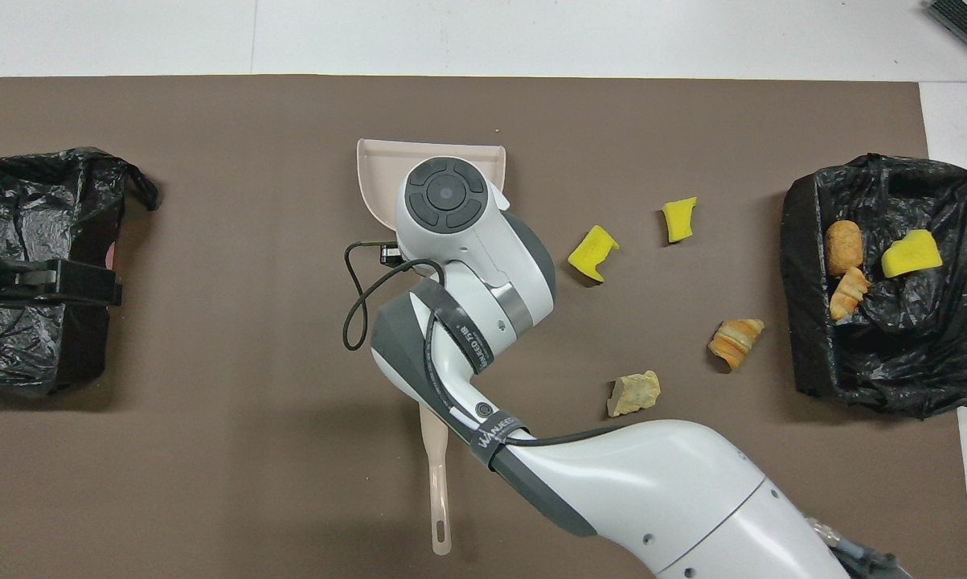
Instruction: Sweep and dump trash in bin
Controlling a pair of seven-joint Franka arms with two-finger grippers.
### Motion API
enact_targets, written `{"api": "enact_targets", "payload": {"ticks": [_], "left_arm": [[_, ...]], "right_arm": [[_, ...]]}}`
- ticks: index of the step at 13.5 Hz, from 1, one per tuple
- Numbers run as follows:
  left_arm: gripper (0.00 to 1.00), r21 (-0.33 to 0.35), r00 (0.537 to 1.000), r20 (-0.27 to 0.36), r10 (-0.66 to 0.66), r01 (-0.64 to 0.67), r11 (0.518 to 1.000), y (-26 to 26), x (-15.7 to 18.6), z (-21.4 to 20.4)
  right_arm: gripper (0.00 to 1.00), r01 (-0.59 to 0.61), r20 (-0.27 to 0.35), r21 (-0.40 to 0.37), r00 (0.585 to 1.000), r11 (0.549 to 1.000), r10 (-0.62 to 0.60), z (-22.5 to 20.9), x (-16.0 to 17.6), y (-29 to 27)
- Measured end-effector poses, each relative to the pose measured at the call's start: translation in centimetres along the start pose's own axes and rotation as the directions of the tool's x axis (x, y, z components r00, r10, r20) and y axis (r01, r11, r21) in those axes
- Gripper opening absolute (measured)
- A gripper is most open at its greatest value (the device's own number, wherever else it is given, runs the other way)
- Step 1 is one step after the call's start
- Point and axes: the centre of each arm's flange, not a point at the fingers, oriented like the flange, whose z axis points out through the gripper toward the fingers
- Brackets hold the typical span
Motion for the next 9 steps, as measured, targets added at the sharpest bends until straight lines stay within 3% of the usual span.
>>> {"api": "enact_targets", "payload": {"ticks": [2,5,6,9], "left_arm": [[1.00,0.000,1.000,0.000,0.004,-0.004,1.000,0.2,0.0,0.0],[1.00,-0.002,1.000,-0.005,0.012,-0.012,1.000,0.7,0.0,0.0],[1.00,-0.004,1.000,-0.021,0.014,-0.014,1.000,0.9,0.3,0.1],[1.00,-0.014,0.996,-0.089,0.019,-0.021,1.000,1.5,2.8,2.0]], "right_arm": [[0.36,-0.002,-0.001,0.001,1.000,1.000,0.002,-0.1,0.3,0.4],[0.60,-0.007,-0.007,0.002,1.000,1.000,0.007,-0.4,1.2,1.6],[0.60,-0.011,-0.009,0.003,1.000,1.000,0.011,-0.5,1.5,2.0],[0.88,-0.020,-0.048,0.025,0.999,0.999,0.022,-3.5,2.2,2.6]]}}
